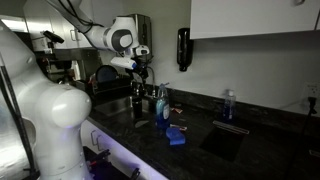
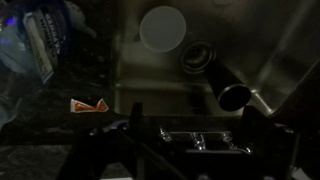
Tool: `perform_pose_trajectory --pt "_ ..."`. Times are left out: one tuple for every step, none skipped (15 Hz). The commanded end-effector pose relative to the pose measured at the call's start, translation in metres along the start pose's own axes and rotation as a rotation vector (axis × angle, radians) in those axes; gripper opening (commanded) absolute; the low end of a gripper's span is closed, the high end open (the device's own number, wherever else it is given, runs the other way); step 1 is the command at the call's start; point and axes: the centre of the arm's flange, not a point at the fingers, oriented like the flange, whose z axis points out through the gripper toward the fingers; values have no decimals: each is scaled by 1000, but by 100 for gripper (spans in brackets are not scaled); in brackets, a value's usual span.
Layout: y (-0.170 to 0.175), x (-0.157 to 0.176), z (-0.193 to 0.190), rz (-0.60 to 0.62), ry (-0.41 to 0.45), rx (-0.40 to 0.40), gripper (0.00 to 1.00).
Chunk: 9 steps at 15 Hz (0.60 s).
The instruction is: Take the white bowl out of the sink
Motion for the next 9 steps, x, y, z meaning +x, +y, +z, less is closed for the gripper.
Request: perform_pose_trajectory --pt "-17 22 45 -98 -5 53 100" --pt "-26 25 56 -145 3 67 100" --pt "-35 25 69 -194 10 74 100" --pt "-44 26 80 -238 14 80 100" --pt "-53 24 93 -285 9 88 100" --pt "-61 23 106 -325 4 93 100" --pt "-68 21 118 -360 -7 106 100" --pt "-74 17 129 -398 -24 119 100" --pt "-79 15 138 -434 -47 130 100"
